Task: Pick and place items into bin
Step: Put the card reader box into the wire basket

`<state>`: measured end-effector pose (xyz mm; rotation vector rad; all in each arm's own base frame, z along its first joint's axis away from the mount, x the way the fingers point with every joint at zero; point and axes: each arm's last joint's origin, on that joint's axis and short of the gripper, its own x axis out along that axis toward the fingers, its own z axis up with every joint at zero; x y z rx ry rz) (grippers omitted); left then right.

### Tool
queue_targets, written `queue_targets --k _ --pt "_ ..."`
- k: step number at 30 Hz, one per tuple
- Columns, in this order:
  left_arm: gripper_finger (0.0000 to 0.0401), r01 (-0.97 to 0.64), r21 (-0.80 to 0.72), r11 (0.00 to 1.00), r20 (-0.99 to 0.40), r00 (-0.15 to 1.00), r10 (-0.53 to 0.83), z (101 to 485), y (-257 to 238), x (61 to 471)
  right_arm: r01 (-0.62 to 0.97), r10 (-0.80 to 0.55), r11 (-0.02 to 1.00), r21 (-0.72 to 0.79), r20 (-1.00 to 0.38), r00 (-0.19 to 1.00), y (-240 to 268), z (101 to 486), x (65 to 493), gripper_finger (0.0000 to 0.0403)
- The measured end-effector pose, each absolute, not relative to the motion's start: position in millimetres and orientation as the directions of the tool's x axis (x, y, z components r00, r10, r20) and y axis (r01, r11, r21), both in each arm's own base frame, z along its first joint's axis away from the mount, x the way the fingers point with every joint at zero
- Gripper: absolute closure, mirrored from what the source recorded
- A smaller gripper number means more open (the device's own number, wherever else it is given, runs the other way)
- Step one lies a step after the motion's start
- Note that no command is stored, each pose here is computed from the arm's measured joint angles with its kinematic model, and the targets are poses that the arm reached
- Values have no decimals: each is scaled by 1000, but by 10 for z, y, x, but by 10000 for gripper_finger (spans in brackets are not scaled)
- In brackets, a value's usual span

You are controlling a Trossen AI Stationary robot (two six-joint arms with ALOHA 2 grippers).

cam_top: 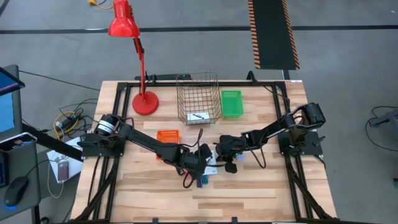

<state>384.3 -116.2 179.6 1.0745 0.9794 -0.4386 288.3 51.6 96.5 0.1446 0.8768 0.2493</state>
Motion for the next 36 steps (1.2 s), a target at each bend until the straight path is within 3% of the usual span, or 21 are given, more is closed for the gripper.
queue_targets --k 14,29,36 --pt "264 752 490 440 -857 508 86 1762 -1087 3853 -160 283 959 235 -737 613 509 968 2887 403" --pt "264 819 504 275 -862 500 88 1756 -1068 3849 -172 302 953 249 -735 607 511 969 2886 403" --pt "264 848 467 251 -883 458 98 1632 -1071 3850 -189 304 953 239 -735 606 513 969 2886 403"
